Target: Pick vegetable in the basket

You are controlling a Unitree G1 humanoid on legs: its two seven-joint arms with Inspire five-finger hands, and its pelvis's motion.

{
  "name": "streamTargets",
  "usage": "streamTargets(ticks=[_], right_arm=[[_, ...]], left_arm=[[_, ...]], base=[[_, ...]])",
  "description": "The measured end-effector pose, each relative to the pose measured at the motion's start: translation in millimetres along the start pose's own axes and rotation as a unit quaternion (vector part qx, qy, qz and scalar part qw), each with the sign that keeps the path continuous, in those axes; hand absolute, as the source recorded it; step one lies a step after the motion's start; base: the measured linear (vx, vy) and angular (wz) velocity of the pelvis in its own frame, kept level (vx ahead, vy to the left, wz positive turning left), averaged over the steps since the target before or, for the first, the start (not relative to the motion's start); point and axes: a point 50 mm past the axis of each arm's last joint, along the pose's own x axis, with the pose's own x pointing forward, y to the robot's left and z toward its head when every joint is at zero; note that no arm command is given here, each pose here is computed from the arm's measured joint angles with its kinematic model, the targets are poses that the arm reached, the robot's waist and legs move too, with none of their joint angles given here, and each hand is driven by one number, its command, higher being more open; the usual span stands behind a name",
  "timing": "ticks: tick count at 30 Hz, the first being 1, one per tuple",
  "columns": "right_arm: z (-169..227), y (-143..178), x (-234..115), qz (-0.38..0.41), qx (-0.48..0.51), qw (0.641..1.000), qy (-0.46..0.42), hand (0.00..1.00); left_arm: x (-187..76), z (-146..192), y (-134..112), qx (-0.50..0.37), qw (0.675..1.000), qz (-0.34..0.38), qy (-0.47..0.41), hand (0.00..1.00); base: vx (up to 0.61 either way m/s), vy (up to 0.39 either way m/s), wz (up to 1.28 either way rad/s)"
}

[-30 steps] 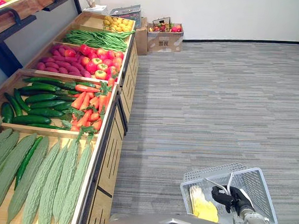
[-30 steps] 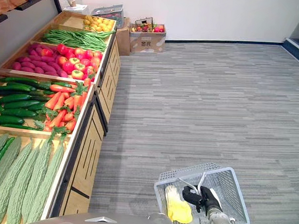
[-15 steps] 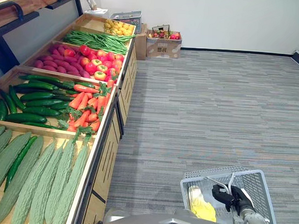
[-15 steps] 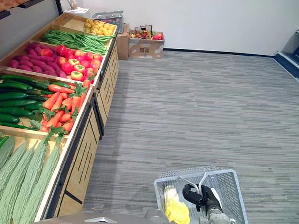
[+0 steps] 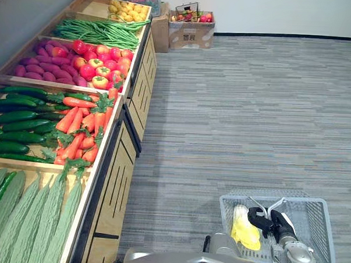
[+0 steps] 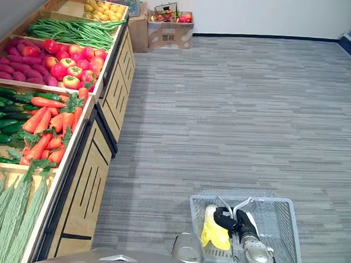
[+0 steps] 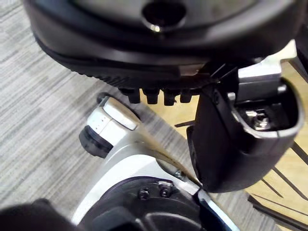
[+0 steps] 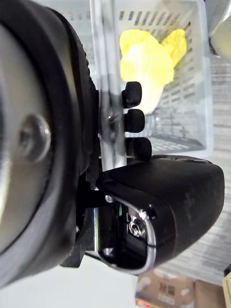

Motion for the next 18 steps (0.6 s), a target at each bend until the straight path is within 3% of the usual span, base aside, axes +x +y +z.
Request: streamTargets(ticks=[4,8,14,15,18], right_arm=[[-13,11,-4,0.023,-0.008,0.999,0.025,0.00],[0,4,0,0.009,-0.007,1.000,0.005,0.00],[17,4,6,0.006,0.010,1.000,-0.023,0.00],[14,21,7,0.025,0.028,0.999,-0.020,0.00],[27,27,11,0.043,0.026,0.998,-0.043,0.00]], left_arm=[[12,41,2,0.004,0.998,0.018,-0.057,1.00],[14,45,-5,0.003,0.998,0.005,-0.060,1.00],[16,51,-23,0.006,0.997,-0.020,-0.069,1.00],[18,57,-22,0.008,0.997,-0.014,-0.073,1.00],[20,72,-34,0.007,0.995,-0.028,-0.098,1.00]], base=[[0.28,-0.180,0.54],[0.31,-0.176,-0.33],[0.36,0.131,-0.20],[0.45,0.181,0.01],[0.18,0.091,0.06]])
